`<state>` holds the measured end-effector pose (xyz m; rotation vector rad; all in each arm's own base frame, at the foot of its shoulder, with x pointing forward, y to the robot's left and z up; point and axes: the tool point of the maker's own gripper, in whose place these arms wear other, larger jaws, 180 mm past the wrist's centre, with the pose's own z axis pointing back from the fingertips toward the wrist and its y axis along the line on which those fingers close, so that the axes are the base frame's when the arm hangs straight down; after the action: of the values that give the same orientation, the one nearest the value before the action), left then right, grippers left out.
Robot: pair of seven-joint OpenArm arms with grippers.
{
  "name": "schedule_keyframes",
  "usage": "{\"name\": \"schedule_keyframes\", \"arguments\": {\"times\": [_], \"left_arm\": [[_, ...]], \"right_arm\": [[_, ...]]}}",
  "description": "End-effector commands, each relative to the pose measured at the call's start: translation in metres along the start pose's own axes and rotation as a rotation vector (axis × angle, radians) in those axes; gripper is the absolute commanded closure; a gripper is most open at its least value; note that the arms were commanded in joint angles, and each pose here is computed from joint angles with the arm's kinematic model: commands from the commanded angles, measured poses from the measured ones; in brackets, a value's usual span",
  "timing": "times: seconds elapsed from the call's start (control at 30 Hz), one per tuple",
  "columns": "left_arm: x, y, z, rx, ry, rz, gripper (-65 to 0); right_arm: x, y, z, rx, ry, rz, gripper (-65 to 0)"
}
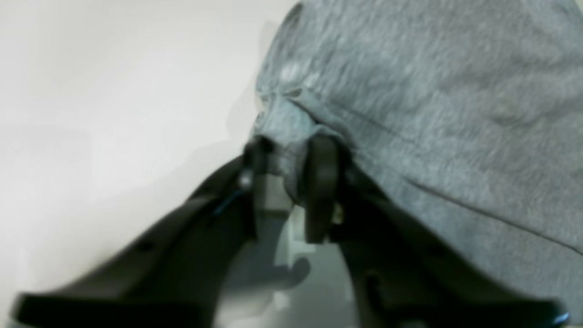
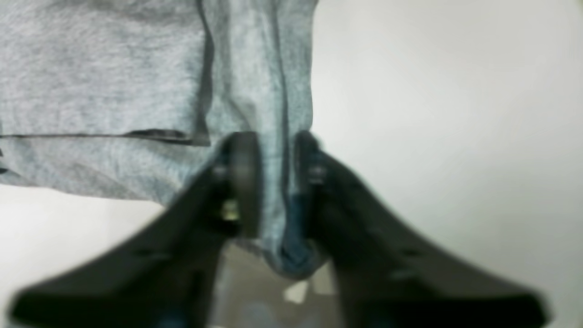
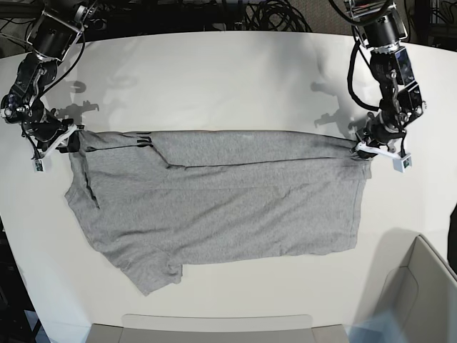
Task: Fold the T-shirt properly
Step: 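Lower the folded edge, release, and pull both grippers back toward the collar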
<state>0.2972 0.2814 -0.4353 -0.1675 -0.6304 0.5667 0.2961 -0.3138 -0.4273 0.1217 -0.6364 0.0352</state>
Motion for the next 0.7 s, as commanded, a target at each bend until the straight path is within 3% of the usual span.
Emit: {"name": "schedule_keyframes", "arguments": {"times": [0.0,0.07,0.13,0.43,0.67], "left_arm": [[-0.007,0.003,0.000,0.014,0.040,-0.006,0.0],[-0.012,0.003,0.000,0.015,0.066,-0.007,0.0],[-0.016,0.002,0.002,0.012,0.093,-0.010,0.0],[-0.028,0.011,0.036,0.030,0.061,-0.085,0.0],[-0.061,0.036,0.047,0.078,0.119,-0.101,0.0]], "right_arm": [[-0.051,-0.003,0.001,-0.026,0.218,0.032,-4.1],[-0.055,-0.002,0.001,-0.023,0.227,0.036,0.0],[-0.068,-0.003,0.004,-0.024,0.251,0.040,0.0],[-0.060,0.012,0.033,-0.072,0.182,0.148,0.0],[-0.095,0.014,0.045,-0.073,0.247,0.163,0.0]]}}
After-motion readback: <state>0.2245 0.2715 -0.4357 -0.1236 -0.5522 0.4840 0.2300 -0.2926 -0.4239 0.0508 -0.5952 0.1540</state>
